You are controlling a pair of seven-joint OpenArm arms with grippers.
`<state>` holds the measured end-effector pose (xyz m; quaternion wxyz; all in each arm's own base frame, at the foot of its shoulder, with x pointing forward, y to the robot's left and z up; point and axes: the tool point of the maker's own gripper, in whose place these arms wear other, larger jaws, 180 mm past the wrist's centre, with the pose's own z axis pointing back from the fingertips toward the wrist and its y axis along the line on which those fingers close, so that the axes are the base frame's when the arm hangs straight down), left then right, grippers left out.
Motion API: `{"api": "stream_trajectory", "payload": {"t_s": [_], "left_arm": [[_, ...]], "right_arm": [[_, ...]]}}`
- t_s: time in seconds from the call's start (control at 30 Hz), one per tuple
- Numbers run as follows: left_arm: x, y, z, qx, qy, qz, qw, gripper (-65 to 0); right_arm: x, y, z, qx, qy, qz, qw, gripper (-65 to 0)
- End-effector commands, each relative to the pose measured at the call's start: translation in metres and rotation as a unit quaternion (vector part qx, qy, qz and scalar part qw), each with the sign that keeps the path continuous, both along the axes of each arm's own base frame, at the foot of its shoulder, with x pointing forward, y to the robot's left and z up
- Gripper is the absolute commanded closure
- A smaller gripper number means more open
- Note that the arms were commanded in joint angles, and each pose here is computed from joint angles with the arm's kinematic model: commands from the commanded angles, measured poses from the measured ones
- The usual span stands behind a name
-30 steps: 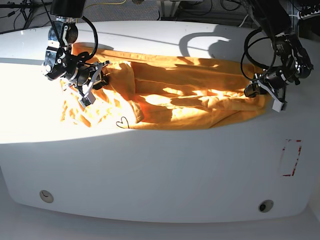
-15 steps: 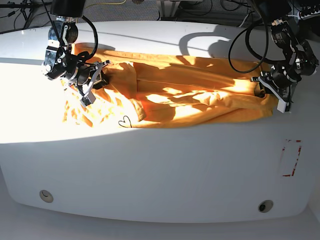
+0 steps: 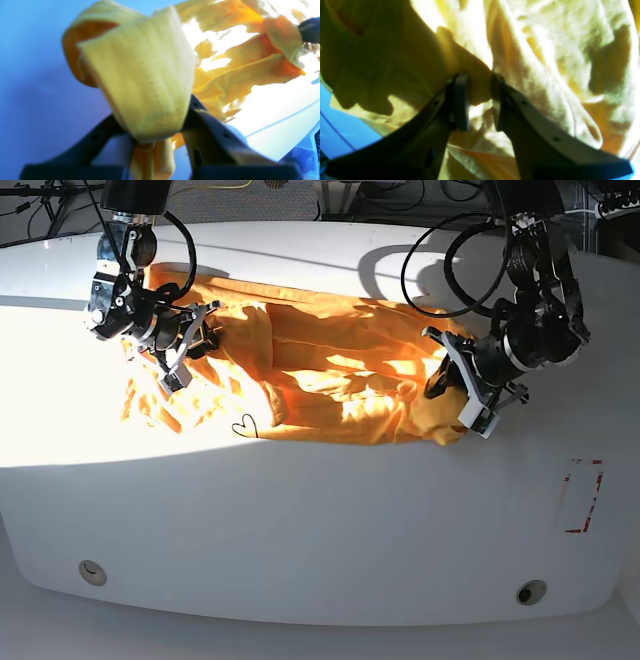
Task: Fold the T-shirt properly
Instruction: 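Grasp the shirt's other side with the left gripper and fold it inward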
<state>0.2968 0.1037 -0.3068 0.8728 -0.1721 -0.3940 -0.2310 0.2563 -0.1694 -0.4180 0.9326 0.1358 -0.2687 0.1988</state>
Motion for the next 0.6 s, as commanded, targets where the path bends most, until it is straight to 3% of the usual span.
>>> {"api": "stream_trajectory", "payload": {"t_s": [0.0,0.13,0.57], "left_arm": [[0.012,-0.038,0.016,-0.053,-0.025,-0.03,0.998,-4.0],[0.013,-0.063,0.009,-0.082,-0.007,-0.04,0.996,-4.2],[0.018,-0.114,-0.014,-0.098,0.038,-0.064,0.992,-4.3]], "right_arm": [[0.001,-0.007,0.003,-0.015,0.0,0.0,0.9999,-15.2],[0.001,-0.007,0.003,-0.015,0.0,0.0,0.9999,-15.2],[0.003,-0.007,0.004,-0.015,-0.002,0.0,0.9999,-15.2]]}}
